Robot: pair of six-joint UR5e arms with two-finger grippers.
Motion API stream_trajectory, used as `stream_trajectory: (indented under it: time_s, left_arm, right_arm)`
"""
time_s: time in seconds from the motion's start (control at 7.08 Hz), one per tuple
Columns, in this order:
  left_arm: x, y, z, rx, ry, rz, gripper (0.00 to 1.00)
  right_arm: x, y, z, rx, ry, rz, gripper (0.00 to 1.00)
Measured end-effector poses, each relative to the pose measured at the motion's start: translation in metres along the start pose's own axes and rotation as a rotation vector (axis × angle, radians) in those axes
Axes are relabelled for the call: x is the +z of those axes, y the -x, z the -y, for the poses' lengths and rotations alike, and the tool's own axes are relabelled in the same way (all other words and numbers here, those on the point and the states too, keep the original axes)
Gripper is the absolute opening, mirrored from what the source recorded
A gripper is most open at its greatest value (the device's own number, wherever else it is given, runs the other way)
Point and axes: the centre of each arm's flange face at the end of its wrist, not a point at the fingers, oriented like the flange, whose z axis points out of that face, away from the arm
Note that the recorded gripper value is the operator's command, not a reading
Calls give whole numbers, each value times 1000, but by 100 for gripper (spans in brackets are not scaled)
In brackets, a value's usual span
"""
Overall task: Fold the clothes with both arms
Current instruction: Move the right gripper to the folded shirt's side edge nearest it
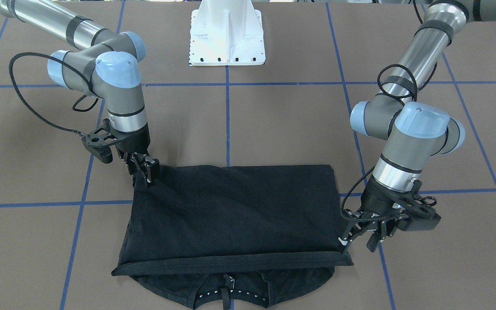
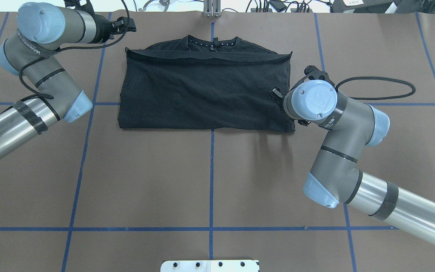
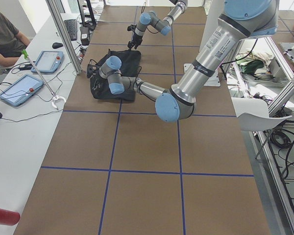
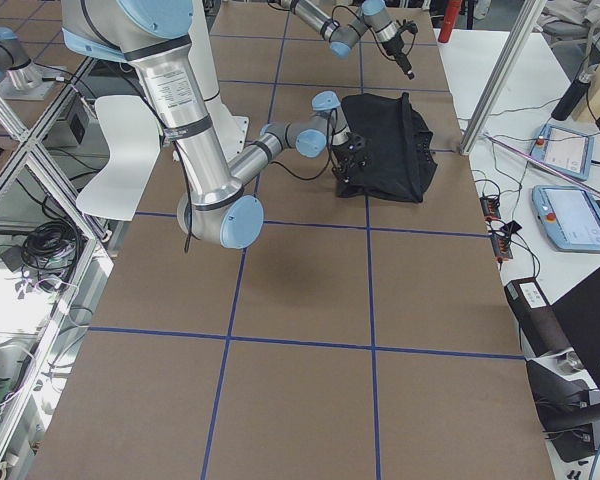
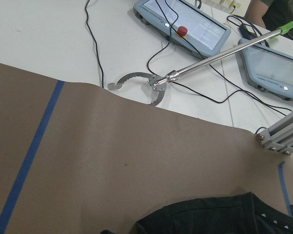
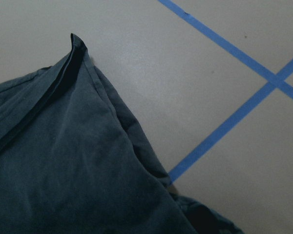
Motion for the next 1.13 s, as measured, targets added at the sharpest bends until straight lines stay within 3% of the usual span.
stream_trajectory:
  time_s: [0.28,0.42,0.56,0.71,1.13]
  left_arm:
    - [-4,1,0,-1,-3,-3,87]
    - [-6,1,0,-2,-4,-5,87]
    - [-6,2,0,-2,-4,-5,87]
    - [-7,2,0,-3,-4,-5,87]
    - [-8,3,1,-2,-6,-6,87]
  right_arm:
    - [6,-16,-8,-13,-19,-12,68]
    - [10,-22,-11,-19,-23,-19,55]
    - [10,-23,-15,-23,-23,-19,18]
    - [9,-22,-17,-24,-22,-17,0]
    - [7,-23,-17,-23,-20,-14,0]
